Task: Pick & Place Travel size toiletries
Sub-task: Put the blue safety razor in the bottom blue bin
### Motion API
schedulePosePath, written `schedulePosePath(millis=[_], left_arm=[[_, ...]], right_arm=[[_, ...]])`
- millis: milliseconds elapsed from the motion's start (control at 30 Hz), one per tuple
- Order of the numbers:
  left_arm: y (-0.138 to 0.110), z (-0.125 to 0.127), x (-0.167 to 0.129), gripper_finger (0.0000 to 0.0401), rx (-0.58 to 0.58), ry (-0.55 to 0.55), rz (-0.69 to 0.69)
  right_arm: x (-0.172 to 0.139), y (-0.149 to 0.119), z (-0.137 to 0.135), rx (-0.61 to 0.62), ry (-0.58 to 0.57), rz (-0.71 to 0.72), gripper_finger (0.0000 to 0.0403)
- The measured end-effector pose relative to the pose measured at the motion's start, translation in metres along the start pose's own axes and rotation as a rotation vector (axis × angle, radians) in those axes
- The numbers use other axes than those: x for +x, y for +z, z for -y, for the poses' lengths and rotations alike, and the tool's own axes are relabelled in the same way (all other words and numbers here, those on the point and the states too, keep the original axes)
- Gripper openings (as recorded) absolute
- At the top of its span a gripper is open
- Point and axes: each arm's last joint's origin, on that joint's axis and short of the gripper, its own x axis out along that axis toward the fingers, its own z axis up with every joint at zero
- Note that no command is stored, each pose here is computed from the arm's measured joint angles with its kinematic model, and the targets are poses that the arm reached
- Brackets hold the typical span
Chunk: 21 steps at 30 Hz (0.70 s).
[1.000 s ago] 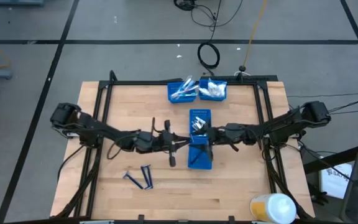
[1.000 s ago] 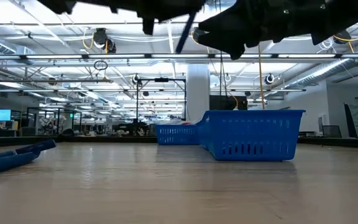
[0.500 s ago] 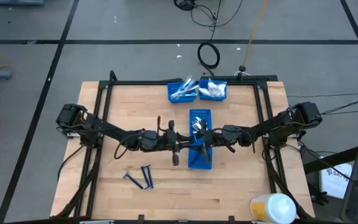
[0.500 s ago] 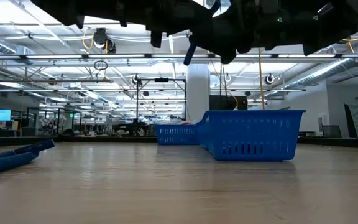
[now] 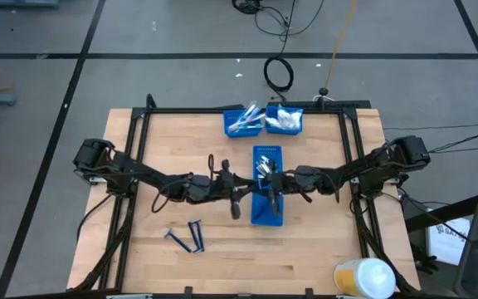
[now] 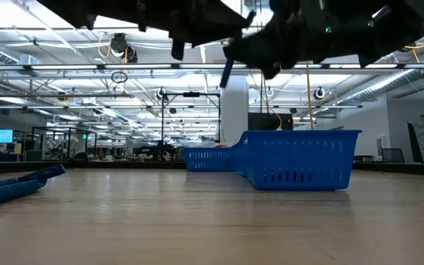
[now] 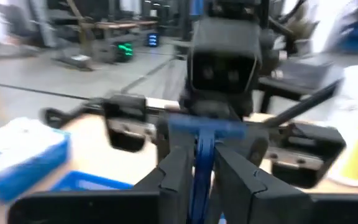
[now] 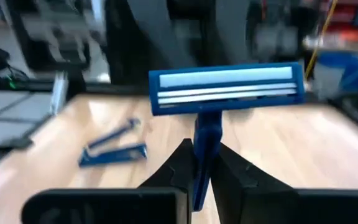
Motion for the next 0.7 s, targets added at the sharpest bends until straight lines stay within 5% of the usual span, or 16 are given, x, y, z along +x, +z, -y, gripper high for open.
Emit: schedulePosePath(millis=[133, 333, 500, 700], left_arm=[[0.012, -0.006, -0.009, 0.0112, 0.084, 0.169, -0.012], [0.012, -0.015, -0.021, 0.0175, 0.206, 0.432, -0.129], [-0.001, -0.019, -0.023, 0.0203, 0.206, 0.455, -0.226], [-0.011, -0.021, -0.026, 0.0211, 0.145, 0.456, -0.294]], right_arm=[[-0.002, -0.009, 0.008, 0.061, -0.015, -0.111, 0.0024], [-0.008, -0.014, 0.012, 0.269, 0.124, -0.244, 0.0024], [-0.014, -0.027, -0.004, 0.386, 0.239, -0.425, 0.0024], [-0.021, -0.041, -0.019, 0.343, 0.207, -0.576, 0.0035]])
